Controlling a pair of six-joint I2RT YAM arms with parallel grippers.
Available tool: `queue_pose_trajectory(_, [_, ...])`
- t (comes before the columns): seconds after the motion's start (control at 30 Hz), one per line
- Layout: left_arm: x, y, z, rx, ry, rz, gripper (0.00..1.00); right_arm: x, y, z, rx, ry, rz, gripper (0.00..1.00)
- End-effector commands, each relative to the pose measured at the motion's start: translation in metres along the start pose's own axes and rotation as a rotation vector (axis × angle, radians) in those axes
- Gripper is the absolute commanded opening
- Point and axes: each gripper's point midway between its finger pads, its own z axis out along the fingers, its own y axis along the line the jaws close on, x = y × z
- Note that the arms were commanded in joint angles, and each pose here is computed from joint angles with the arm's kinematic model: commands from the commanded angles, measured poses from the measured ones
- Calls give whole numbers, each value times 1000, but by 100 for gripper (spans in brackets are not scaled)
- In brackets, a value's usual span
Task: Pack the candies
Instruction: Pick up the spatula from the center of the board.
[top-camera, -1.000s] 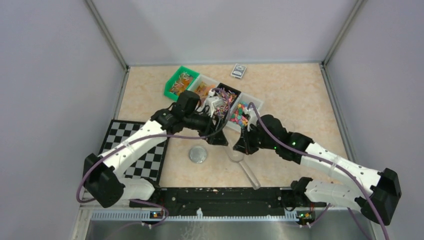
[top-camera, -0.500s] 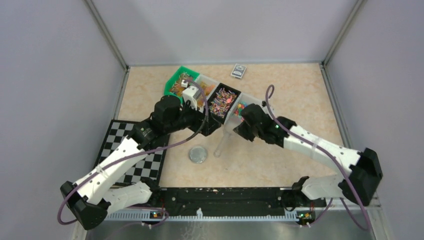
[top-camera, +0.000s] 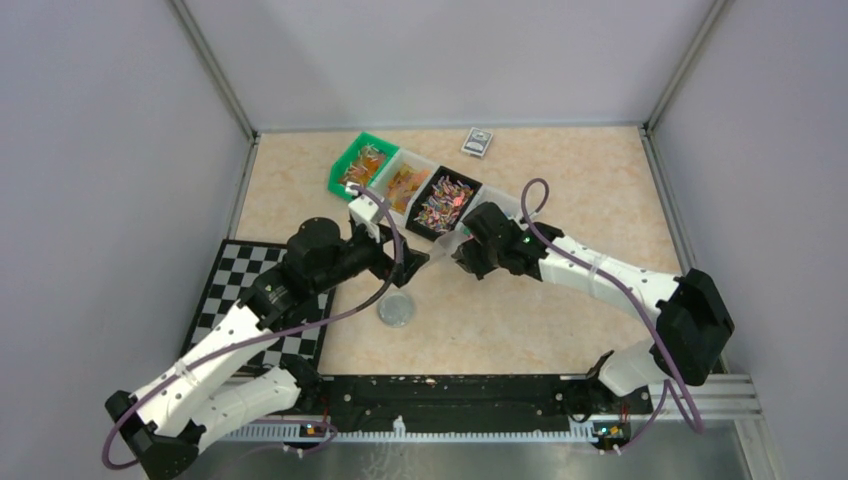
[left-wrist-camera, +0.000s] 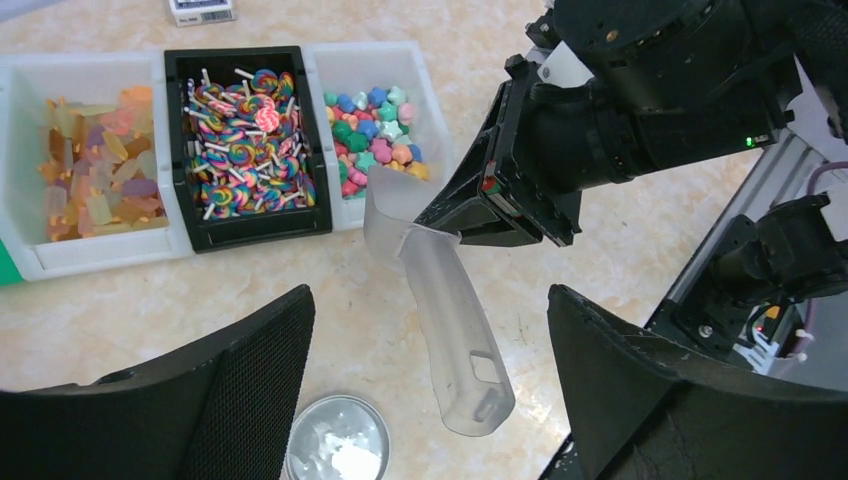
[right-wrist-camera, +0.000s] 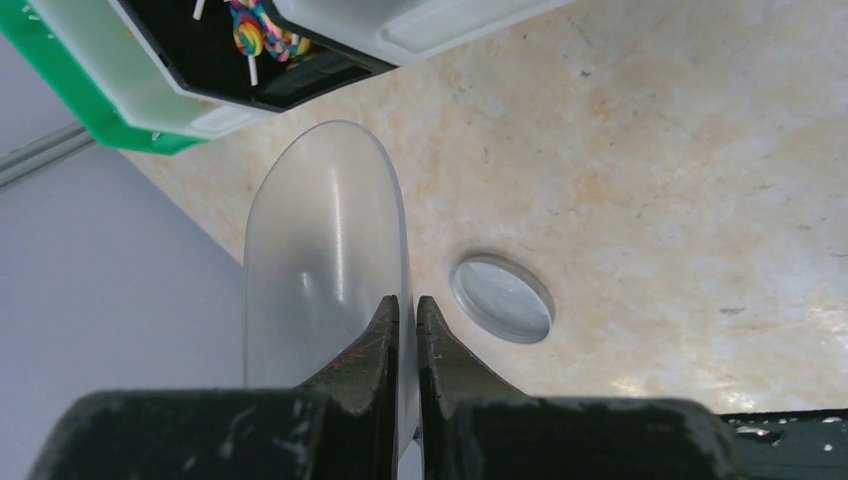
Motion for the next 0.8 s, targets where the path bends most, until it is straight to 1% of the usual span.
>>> queue_pose_trajectory(0.0, [-9, 4, 4, -1, -72, 82, 90, 10, 40, -18, -116, 74, 98, 0])
queue_pose_trajectory(0.1, [-5, -5, 9, 62, -74, 121, 89, 17, 38, -18, -84, 109, 106, 0])
queue_pose_trajectory(0.23, [2, -9, 15, 99, -48, 121, 87, 22, 34, -20, -49, 133, 121, 0])
queue_pose_trajectory(0.33, [12, -6, 20, 93, -32, 118, 86, 19, 37, -20, -77, 129, 137, 0])
queue_pose_trajectory(0.53, [19, -4, 27, 86, -3, 81, 84, 21, 29, -13, -35, 127, 116, 0])
queue_pose_trajectory(0.73, [24, -2, 34, 80, 22, 77, 73, 24, 23, -8, -7, 131, 106, 0])
queue_pose_trajectory(0.77, [25, -1, 35, 79, 27, 76, 70, 24, 23, -8, -6, 132, 103, 0])
